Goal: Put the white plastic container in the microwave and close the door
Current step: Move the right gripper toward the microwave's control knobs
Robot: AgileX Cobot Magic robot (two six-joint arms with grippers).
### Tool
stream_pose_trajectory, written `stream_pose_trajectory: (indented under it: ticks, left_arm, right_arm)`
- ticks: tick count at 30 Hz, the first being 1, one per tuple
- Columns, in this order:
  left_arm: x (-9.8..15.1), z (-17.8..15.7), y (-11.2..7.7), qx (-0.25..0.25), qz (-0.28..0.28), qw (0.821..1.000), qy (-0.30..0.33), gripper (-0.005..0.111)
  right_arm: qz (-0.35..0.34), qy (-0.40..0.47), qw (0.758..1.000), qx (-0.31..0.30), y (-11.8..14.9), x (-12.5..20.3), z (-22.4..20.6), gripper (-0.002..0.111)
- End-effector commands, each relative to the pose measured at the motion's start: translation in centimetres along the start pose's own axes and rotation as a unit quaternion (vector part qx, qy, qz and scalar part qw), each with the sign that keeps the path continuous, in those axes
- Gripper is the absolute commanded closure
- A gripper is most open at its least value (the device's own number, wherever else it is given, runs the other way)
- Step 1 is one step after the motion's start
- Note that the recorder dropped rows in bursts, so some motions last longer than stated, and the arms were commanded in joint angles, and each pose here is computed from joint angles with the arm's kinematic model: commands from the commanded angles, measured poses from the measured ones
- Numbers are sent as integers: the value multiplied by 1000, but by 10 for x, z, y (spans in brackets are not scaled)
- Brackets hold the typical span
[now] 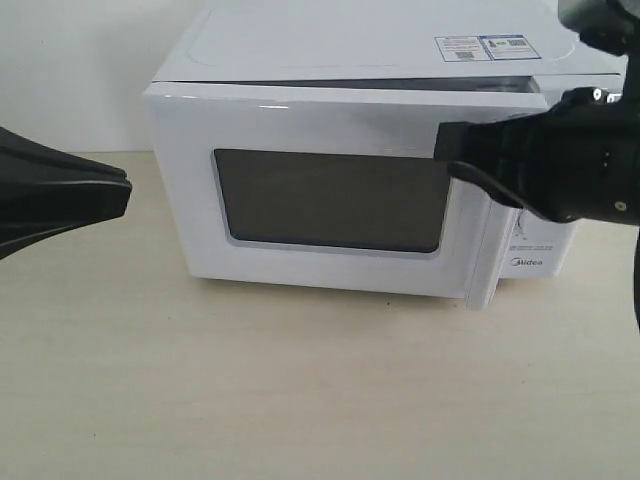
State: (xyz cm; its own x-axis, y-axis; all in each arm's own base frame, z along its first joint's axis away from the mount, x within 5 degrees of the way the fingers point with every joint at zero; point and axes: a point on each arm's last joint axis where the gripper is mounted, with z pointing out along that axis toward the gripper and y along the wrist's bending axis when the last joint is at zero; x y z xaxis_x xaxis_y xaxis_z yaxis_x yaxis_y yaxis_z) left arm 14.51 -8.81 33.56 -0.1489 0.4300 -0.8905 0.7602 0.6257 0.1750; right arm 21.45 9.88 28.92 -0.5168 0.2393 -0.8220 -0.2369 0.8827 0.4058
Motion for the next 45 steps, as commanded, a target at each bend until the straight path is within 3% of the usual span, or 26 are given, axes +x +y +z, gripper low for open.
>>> stream_pose_trajectory:
  ticks: [1,8,14,33,45]
  left_arm:
    - [-1,0,-2,3,-17,1000,-9,103]
    - [-2,0,0,-4,-18,1000,-13,103]
    - [-2,0,0,-4,-19,1000,-14,103]
    - [-2,0,-1,0,-21,1000,-14,103]
    - [-1,0,-1,3,-21,1000,-13,103]
  right_arm:
    - [-27,-53,998,9,0,-11,0,108]
    - [-77,-103,992,10,5,-6,0,108]
    - [-105,-193,976,-7,18,26,-3,108]
    - [-89,-241,962,96,-7,54,51,108]
    - [-90,-248,958,112,6,46,92,108]
